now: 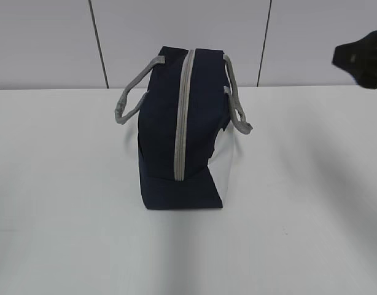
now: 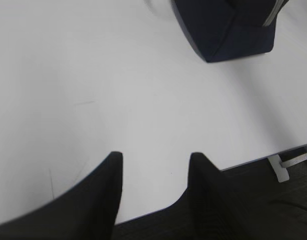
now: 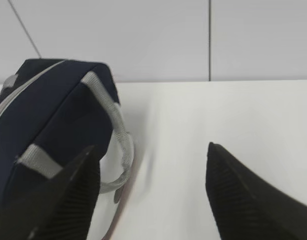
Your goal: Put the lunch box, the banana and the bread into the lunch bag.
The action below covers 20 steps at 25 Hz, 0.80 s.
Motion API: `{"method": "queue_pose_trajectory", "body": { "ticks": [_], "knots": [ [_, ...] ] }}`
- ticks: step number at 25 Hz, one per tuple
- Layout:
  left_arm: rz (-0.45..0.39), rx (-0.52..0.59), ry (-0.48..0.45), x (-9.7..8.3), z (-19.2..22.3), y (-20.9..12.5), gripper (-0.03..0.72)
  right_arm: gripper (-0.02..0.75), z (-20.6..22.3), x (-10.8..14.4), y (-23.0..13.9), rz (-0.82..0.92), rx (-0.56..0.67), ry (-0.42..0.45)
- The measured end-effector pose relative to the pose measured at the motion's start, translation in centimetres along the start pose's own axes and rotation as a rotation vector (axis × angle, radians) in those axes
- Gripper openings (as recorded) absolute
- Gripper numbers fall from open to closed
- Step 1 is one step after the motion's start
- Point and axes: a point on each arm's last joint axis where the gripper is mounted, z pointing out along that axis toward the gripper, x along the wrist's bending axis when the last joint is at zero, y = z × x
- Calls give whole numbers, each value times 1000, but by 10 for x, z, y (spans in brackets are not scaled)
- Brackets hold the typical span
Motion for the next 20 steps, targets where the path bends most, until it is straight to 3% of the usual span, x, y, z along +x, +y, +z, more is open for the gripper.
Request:
{"method": "queue_pose_trajectory", "body": {
  "ticks": [5,12,20],
  "knots": [
    [0,0,0,0,0,0,293,491,-29,-26,19,40,-113,-97],
    [0,0,0,0,0,0,287,492,-61,-27,29,42,-204,-73],
    [0,0,0,0,0,0,283,491,-59,-27,13,59,-157,-64]
  ]
}}
